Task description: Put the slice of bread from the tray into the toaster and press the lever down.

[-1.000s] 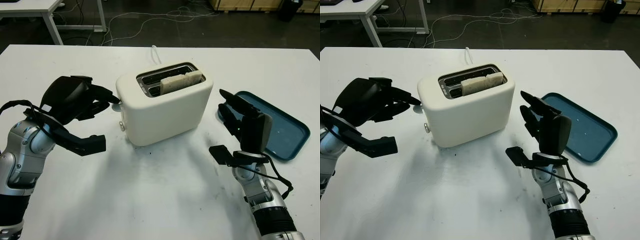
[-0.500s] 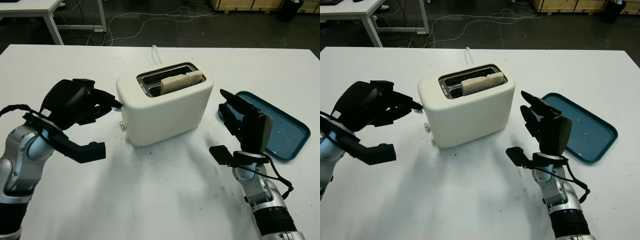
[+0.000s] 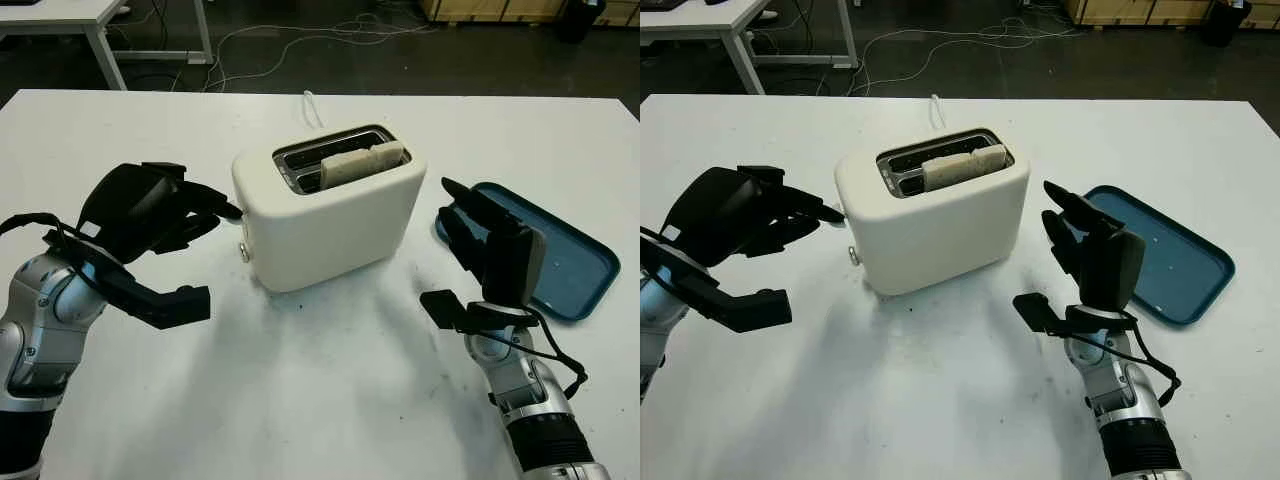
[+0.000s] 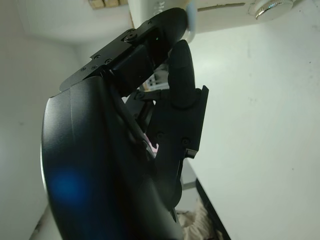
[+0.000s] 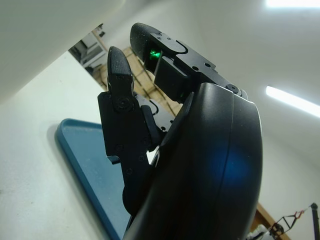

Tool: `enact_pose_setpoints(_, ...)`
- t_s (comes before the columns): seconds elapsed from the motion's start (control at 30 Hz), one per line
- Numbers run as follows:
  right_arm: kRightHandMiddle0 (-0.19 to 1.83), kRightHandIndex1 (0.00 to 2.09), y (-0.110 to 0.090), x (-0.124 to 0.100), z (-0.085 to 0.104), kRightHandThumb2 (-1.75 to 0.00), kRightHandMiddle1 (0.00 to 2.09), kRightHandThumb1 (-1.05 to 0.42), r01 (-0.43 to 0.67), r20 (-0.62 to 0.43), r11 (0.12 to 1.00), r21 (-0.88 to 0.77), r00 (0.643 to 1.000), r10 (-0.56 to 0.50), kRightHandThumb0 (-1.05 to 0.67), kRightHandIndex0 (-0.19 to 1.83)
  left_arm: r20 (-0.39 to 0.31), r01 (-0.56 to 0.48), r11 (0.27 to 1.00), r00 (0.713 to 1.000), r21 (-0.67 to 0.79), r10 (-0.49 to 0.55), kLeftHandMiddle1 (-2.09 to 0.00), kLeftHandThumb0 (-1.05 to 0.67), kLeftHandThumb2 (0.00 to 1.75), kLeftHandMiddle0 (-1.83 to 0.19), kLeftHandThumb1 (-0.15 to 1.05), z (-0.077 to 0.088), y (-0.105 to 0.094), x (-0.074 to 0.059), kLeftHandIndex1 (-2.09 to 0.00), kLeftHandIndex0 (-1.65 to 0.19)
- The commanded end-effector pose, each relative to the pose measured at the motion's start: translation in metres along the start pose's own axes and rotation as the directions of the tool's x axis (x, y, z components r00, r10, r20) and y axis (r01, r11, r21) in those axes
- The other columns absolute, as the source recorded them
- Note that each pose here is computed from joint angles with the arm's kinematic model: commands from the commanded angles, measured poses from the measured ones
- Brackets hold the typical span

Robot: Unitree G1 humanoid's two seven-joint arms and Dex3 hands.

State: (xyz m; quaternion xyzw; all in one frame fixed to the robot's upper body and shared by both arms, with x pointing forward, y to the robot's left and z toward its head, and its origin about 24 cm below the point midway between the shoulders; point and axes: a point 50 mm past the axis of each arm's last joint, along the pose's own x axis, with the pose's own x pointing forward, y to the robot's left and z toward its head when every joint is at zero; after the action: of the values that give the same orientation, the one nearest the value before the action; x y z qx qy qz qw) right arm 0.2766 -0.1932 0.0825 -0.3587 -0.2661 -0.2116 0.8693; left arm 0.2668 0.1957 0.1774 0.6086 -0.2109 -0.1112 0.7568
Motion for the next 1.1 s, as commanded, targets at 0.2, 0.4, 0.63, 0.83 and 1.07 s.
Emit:
enact_pose_setpoints(0.2,0.96,0.06,-0.0005,-0.0014,0.0013,-0.16,0.0,-0.92,-0.011,0.012,1.0,0.013,1.0,0.011,-0.28,1.11,-0.019,0.016,1.0,1.0,0.007,-0.016,-1.49,-0.23,0.28,-0.63,0.92,-0.0038,-0.0028,0.0022,-0.09,-1.05)
enact_pose_setpoints(0.4,0.97,0.06,-0.0001,-0.0019,0.0006,-0.15,0.0,-0.92,-0.01,0.012,1.0,0.016,1.0,0.01,-0.28,1.11,-0.011,0.011,1.0,1.0,0.004,-0.011,-1.49,-0.23,0.26,-0.63,0.92,-0.003,-0.0034,0.0025,-0.1,-1.05)
enact_pose_setpoints(0.63,0.97,0.06,-0.0004,-0.0016,0.0,-0.15,0.0,-0.92,-0.006,0.02,1.0,0.019,1.0,0.005,-0.28,1.12,0.011,0.023,1.0,1.0,-0.006,-0.023,-1.45,-0.25,0.29,-0.66,0.92,-0.0015,-0.0047,0.0025,-0.1,-1.05)
enact_pose_setpoints(0.83,0.97,0.05,-0.0007,-0.0014,0.0006,-0.17,0.0,-0.92,-0.011,0.012,1.0,0.019,1.0,0.011,-0.3,1.13,0.02,0.033,0.999,0.999,-0.018,-0.033,-1.45,-0.3,0.34,-0.65,0.92,-0.0014,-0.0064,0.0023,-0.11,-1.06)
enact_pose_setpoints(1.07,0.97,0.05,-0.0008,-0.0017,0.0004,-0.17,0.0,-0.92,-0.007,0.018,1.0,0.026,1.0,0.007,-0.29,1.13,0.01,0.062,0.998,0.998,-0.01,-0.062,-1.45,-0.3,0.36,-0.66,0.92,-0.003,-0.0111,0.0033,-0.13,-1.07)
